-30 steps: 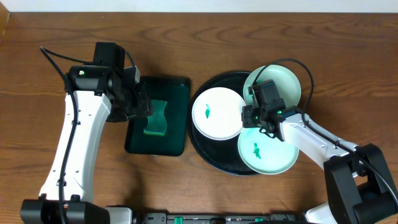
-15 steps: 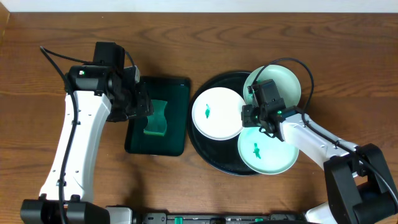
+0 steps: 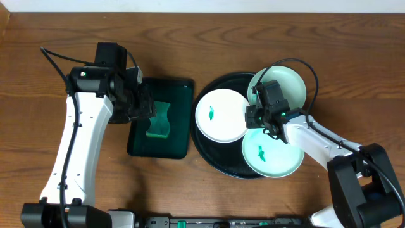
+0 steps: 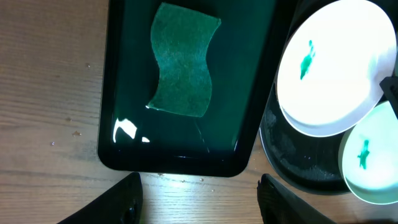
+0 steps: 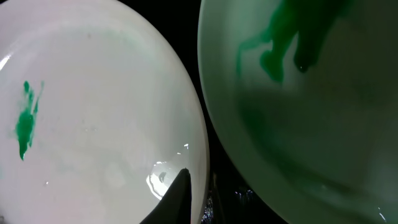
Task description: Clean dirty plates on tray and stack at the side
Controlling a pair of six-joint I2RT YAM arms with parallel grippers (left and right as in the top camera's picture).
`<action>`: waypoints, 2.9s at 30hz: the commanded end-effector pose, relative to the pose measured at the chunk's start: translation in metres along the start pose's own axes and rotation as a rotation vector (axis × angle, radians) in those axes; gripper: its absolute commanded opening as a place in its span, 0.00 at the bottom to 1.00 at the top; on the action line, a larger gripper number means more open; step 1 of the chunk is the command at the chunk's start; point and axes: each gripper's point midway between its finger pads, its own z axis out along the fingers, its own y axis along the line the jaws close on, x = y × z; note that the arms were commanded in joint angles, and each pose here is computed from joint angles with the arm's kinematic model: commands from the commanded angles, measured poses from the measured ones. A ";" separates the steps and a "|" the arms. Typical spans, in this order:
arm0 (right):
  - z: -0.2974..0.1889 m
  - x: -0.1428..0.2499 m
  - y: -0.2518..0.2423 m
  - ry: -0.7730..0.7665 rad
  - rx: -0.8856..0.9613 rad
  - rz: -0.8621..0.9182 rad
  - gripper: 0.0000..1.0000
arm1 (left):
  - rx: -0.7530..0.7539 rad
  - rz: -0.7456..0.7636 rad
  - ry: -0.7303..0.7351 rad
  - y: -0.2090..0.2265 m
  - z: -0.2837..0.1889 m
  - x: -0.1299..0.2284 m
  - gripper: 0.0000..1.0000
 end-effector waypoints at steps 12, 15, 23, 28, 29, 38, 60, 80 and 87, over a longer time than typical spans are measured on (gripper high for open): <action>0.003 0.005 0.001 0.009 0.011 -0.011 0.09 | -0.017 -0.002 0.004 0.002 0.003 0.001 0.60; 0.003 0.005 0.000 0.009 0.012 -0.011 0.09 | -0.017 -0.002 0.003 0.002 0.003 0.001 0.60; 0.010 0.009 -0.002 0.026 0.018 -0.010 0.09 | -0.017 -0.002 0.003 0.002 0.003 0.001 0.60; 0.012 0.010 -0.002 0.029 0.016 -0.009 0.06 | -0.017 -0.002 0.003 0.002 0.003 0.001 0.60; 0.012 0.010 -0.002 0.029 0.015 -0.008 0.06 | -0.017 -0.002 0.003 0.002 0.003 0.001 0.60; 0.012 0.009 -0.002 0.026 0.015 -0.009 0.01 | -0.008 0.007 -0.044 0.000 0.003 -0.011 0.59; 0.012 0.009 -0.001 0.024 0.014 -0.009 0.01 | -0.199 -0.045 0.119 0.018 0.077 -0.018 0.53; 0.012 0.009 -0.001 0.024 0.013 -0.009 0.02 | -0.220 -0.054 0.205 0.025 0.129 -0.022 0.49; 0.012 0.009 -0.001 0.024 0.013 -0.009 0.03 | -0.215 -0.082 0.190 0.029 0.146 -0.017 0.49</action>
